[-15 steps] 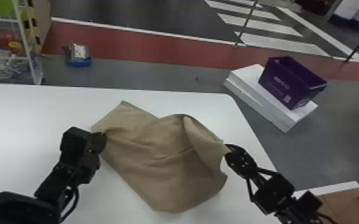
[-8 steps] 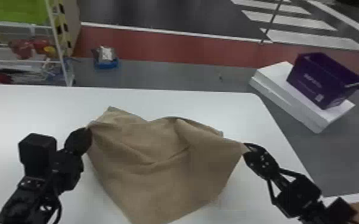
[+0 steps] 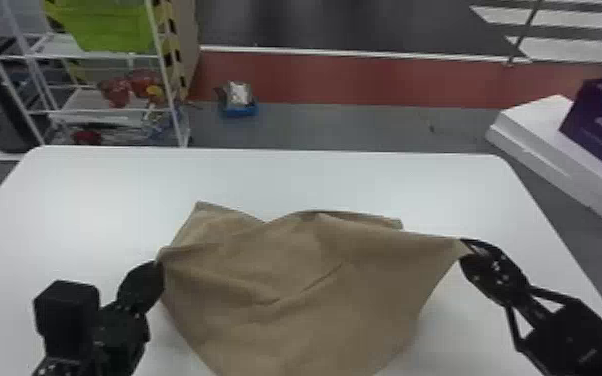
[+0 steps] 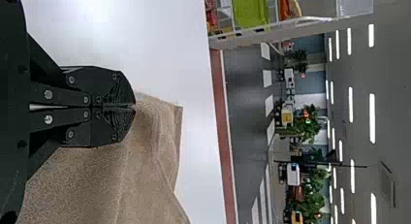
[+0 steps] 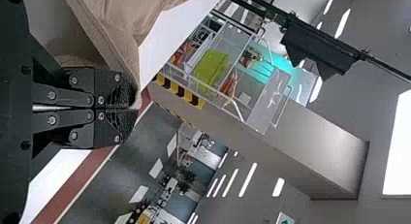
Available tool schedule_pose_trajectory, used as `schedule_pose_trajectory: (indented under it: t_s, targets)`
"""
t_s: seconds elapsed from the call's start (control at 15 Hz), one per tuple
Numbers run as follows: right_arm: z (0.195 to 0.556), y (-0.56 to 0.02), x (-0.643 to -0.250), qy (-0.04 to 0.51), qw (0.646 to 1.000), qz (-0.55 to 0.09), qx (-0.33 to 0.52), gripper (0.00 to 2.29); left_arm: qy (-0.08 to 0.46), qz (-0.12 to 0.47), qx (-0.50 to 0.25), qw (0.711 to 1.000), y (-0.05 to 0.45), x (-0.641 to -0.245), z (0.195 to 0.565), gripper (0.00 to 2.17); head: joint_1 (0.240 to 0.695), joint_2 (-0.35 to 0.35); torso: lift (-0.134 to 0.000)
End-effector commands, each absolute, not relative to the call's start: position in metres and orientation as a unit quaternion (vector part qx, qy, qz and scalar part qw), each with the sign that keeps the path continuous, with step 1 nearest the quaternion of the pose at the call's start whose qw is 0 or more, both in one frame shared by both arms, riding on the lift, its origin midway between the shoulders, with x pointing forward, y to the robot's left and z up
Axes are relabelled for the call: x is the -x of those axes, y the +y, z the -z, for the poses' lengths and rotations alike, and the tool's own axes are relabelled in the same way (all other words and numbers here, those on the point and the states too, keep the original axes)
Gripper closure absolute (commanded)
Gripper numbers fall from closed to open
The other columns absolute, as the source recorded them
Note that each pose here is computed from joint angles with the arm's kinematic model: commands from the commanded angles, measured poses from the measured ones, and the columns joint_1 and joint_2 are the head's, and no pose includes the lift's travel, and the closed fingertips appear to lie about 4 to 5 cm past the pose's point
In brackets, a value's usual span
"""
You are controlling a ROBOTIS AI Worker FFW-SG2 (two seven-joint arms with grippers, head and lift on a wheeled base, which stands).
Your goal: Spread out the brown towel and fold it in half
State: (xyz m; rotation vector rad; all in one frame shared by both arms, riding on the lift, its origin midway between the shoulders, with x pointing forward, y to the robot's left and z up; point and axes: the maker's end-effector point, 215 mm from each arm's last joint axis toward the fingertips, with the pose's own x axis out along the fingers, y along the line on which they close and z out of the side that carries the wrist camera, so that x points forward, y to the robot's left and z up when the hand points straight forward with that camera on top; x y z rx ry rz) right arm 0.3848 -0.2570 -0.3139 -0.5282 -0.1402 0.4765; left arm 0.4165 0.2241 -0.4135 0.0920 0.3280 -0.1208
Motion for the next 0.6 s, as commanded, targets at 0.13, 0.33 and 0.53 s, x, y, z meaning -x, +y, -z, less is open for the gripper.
schedule_pose_trajectory:
  t_s: [0.13, 0.33, 0.53]
  targets:
    - [0.310, -0.268, -0.381, -0.075, 0.935, -0.228, 0.261, 1.82, 0.195, 0.057, -0.052, 0.978, 0.231, -0.383, 0.429, 1.70, 0.695, -0.043, -0.123]
    - [0.303, -0.283, -0.371, -0.089, 0.934, -0.220, 0.268, 1.63, 0.230, 0.054, -0.053, 0.970, 0.238, -0.365, 0.442, 1.70, 0.695, -0.055, -0.123]
    - [0.298, -0.296, -0.362, -0.109, 0.929, -0.212, 0.283, 0.69, 0.233, 0.053, -0.054, 0.970, 0.247, -0.357, 0.434, 1.38, 0.695, -0.073, -0.123]
